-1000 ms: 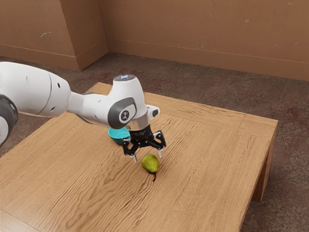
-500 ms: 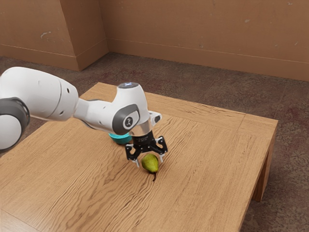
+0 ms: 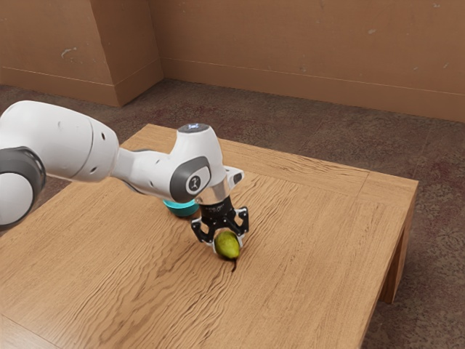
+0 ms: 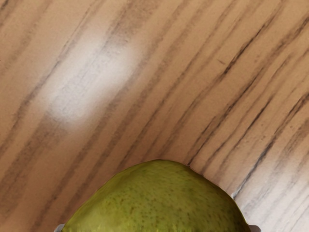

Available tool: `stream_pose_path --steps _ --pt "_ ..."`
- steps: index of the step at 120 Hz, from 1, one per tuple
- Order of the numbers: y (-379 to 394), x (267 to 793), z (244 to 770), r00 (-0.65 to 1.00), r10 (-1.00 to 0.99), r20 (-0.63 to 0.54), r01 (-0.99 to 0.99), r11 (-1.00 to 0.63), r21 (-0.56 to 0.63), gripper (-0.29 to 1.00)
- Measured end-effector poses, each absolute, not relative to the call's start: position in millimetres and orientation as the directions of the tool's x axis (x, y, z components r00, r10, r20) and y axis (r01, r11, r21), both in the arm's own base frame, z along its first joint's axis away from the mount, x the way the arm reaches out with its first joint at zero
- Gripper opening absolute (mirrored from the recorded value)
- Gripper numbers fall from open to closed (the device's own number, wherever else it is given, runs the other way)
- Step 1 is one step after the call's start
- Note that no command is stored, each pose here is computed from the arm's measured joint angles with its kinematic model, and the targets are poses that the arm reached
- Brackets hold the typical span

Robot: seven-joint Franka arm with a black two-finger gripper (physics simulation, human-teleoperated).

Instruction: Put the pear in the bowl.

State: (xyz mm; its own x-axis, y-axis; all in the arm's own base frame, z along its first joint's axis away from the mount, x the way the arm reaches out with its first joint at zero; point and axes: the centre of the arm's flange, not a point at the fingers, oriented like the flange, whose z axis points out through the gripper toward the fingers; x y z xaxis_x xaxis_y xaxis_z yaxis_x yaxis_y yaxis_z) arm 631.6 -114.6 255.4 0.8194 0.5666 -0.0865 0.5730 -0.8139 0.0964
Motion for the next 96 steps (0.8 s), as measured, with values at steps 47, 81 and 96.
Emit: stream_pose_path --steps 47,81,96 --pt "-83 644 300 0.785 0.619 -0.024 0.618 -0.779 0.106 0.25" --pt "1 687 339 0.702 0.71 0.057 0.701 -0.703 0.121 0.25" --pt "30 712 324 0.678 0.733 0.054 0.726 -0.679 0.108 0.26"
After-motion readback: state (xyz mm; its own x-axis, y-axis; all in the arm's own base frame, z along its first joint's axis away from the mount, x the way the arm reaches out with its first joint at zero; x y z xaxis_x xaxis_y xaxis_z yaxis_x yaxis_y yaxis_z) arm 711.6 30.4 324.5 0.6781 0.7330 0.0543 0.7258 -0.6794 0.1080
